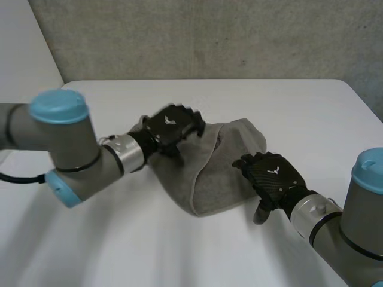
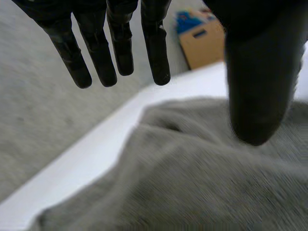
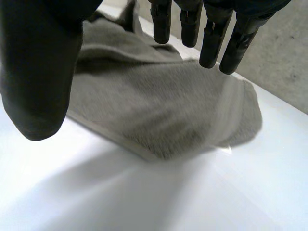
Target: Fold the towel.
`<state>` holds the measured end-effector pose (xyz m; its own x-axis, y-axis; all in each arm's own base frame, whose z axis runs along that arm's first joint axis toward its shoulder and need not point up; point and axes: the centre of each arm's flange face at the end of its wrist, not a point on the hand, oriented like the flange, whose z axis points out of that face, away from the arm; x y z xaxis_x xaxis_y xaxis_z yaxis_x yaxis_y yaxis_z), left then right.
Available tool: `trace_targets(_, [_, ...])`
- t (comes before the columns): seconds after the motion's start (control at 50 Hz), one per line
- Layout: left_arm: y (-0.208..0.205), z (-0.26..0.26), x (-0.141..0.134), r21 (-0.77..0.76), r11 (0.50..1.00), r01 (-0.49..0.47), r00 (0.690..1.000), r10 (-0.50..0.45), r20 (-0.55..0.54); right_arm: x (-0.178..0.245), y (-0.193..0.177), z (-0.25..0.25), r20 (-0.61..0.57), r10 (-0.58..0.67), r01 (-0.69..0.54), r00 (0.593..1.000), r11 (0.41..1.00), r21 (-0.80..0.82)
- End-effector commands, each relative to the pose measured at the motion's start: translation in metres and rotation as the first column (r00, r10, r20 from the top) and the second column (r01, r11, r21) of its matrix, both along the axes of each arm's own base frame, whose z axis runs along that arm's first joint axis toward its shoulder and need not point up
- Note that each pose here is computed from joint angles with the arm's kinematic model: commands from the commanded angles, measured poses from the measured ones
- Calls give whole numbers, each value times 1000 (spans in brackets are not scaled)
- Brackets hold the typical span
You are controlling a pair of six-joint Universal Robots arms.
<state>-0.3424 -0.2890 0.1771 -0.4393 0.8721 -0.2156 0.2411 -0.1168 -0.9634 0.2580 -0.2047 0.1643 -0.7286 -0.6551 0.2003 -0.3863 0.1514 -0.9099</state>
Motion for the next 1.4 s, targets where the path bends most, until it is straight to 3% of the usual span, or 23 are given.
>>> trace_targets(0.02, [24, -28, -11, -85, 977, 196, 961, -173, 217, -11, -18, -3, -83, -43, 39, 996, 998, -53])
trace_targets(0.14, [36, -40, -11, -139, 950, 280, 915, -220, 339, -18, -27, -10, -105, -68, 64, 992, 997, -39])
trace_targets(0.22, [39, -44, -12, -162, 939, 303, 902, -228, 368, -17, -28, -15, -109, -64, 61, 992, 998, -26])
trace_targets(0.44, [25, -55, -4, -252, 942, 221, 863, -68, 500, -13, -33, -32, -129, -54, 56, 990, 998, 14])
trace_targets(0.72, [23, -54, 4, -235, 953, 191, 863, -48, 503, 2, -45, -38, -110, -34, 36, 993, 999, 16])
trace_targets(0.82, [22, -49, 8, -217, 963, 159, 873, -34, 486, 7, -43, -41, -74, -33, 37, 997, 998, 47])
trace_targets(0.86, [20, -33, 12, -190, 977, 99, 902, -8, 431, 17, -37, -43, -28, -22, 24, 999, 997, 79])
trace_targets(0.88, [20, -33, 12, -189, 977, 99, 902, -8, 431, 17, -37, -43, -28, -22, 24, 999, 997, 79])
trace_targets(0.92, [15, -17, 15, -118, 993, 10, 940, 31, 338, 25, -32, -46, -10, -6, 6, 1000, 995, 99])
trace_targets(0.98, [12, -8, 16, -77, 996, -35, 958, 56, 283, 29, -30, -48, -7, 4, -3, 1000, 995, 98])
trace_targets(1.02, [8, 9, 20, -12, 995, -96, 978, 97, 186, 37, -31, -50, 6, 16, -16, 1000, 997, 80])
trace_targets(1.12, [8, 21, 23, 60, 989, -137, 986, 130, 107, 44, -40, -50, 17, -1, 0, 1000, 1000, 31])
trace_targets(1.26, [7, 24, 32, 83, 983, -167, 982, 158, 98, 42, -55, -40, 19, -57, 57, 998, 998, -19])
trace_targets(1.4, [11, 30, 51, 96, 974, -207, 975, 197, 104, 35, -56, 30, 80, -10, 23, 997, 986, -165])
